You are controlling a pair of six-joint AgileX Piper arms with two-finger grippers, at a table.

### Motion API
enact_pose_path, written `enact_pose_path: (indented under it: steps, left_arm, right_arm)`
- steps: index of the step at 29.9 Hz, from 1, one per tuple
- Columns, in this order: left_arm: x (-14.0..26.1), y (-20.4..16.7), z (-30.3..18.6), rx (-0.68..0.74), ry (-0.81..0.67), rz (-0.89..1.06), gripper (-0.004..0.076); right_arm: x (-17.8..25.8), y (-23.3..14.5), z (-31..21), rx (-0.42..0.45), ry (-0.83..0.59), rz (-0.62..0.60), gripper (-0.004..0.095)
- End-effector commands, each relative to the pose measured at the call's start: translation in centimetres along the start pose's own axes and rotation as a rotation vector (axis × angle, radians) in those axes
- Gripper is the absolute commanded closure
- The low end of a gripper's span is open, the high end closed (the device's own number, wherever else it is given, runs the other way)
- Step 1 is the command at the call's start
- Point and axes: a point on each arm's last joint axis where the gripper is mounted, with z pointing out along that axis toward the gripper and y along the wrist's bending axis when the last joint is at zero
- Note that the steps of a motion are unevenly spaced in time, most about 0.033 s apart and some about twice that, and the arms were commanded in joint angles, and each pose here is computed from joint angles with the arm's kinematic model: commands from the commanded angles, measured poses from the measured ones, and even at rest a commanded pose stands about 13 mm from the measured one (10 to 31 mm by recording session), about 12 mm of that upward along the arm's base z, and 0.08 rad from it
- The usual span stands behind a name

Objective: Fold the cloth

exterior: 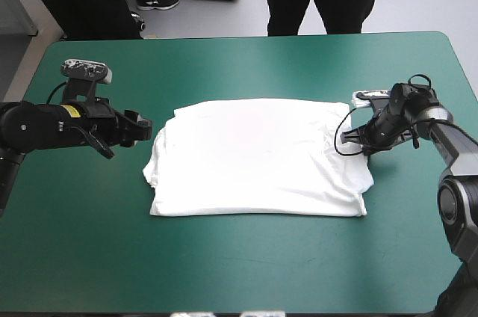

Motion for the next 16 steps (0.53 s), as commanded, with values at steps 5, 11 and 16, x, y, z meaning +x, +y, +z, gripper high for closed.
enact_pose_path:
  steps: [5,11,16]
  left_arm:
    - [-0.8,-0.5,-1.5,0.009,-0.090,0.019,0.0305]
    - [-0.7,-0.6,-1.5,0.011,-0.083,0.016,0.0306]
    - [-0.7,-0.5,-1.5,0.005,-0.078,0.014,0.0306]
  right_arm:
    - [-1.6,4.3,-7.4,-0.060,-0.188,-0.122,0.0925]
    - [-1.5,8.8,-6.7,-0.095,-0.168,-0.241,0.0925]
    - [-2.0,9.9,-4.3,-0.092,-0.136,-0.273,0.0925]
